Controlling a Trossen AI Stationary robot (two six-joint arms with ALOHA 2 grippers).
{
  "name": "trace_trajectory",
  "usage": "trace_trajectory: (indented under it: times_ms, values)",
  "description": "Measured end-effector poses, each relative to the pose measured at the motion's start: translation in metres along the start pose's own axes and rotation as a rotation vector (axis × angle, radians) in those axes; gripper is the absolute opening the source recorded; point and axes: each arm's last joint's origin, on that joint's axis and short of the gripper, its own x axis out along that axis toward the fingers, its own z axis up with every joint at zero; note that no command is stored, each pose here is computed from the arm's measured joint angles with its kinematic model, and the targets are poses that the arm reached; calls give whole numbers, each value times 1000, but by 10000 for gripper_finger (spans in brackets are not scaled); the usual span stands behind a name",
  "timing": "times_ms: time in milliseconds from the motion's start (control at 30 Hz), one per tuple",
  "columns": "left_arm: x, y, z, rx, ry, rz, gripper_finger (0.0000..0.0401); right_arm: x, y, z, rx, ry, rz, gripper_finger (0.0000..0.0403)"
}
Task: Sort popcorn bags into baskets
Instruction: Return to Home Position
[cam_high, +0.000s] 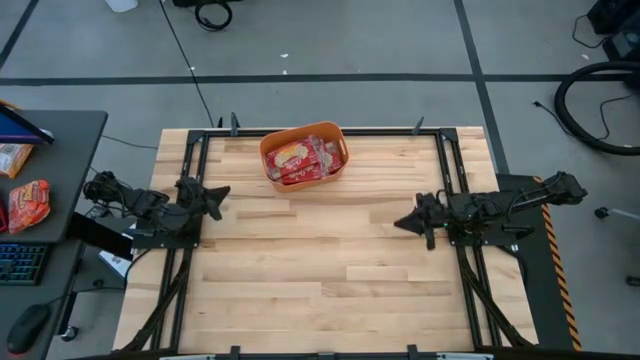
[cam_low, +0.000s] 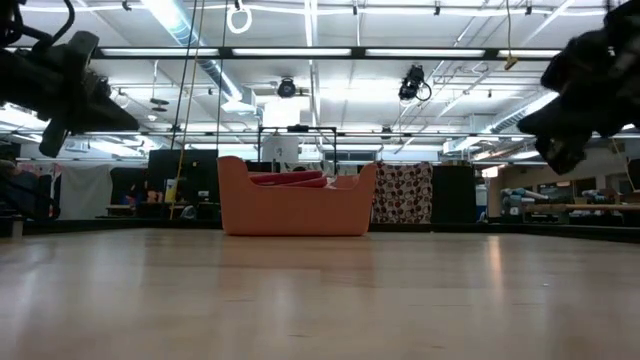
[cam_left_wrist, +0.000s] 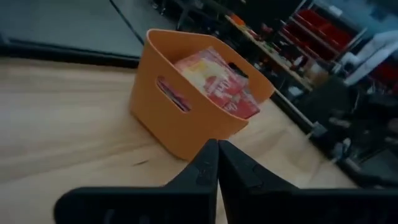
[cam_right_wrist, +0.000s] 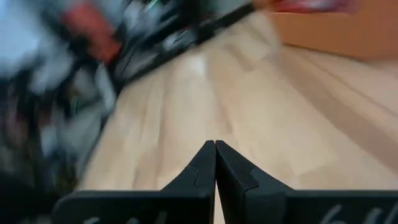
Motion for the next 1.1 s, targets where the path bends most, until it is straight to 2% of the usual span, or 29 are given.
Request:
trace_trajectory:
  times_ms: [100, 167, 233, 300, 367, 533, 667, 767, 933, 1033, 1100]
  values:
    - [1, 0, 0, 58, -45, 45, 23, 0, 2, -1, -217, 31, 67, 13]
    - [1, 1, 2, 55, -104, 84, 28, 0, 2, -1, -288, 36, 84, 12]
    - [1, 1, 1, 44, -107, 86, 30, 0, 2, -1, -312, 35, 86, 12]
    - [1, 1, 1, 32, -99, 79, 30, 0, 2, -1, -313, 34, 85, 12]
    - [1, 1, 1, 75, -94, 80, 31, 0, 2, -1, -305, 35, 85, 13]
    - [1, 1, 1, 395, -79, 90, 31, 0, 2, -1, -261, 37, 84, 13]
    - [2, -1, 1, 550, -78, 90, 32, 0, 2, -1, -257, 37, 84, 12]
    - [2, -1, 1, 603, -77, 91, 32, 0, 2, -1, -256, 37, 84, 14]
    - [2, -1, 1, 601, -78, 89, 32, 0, 2, -1, -256, 37, 84, 13]
    - [2, 0, 1, 737, -71, 100, 32, 0, 2, -1, -255, 37, 84, 13]
    - [2, -1, 1, 753, -74, 99, 32, 0, 2, -1, -256, 37, 84, 13]
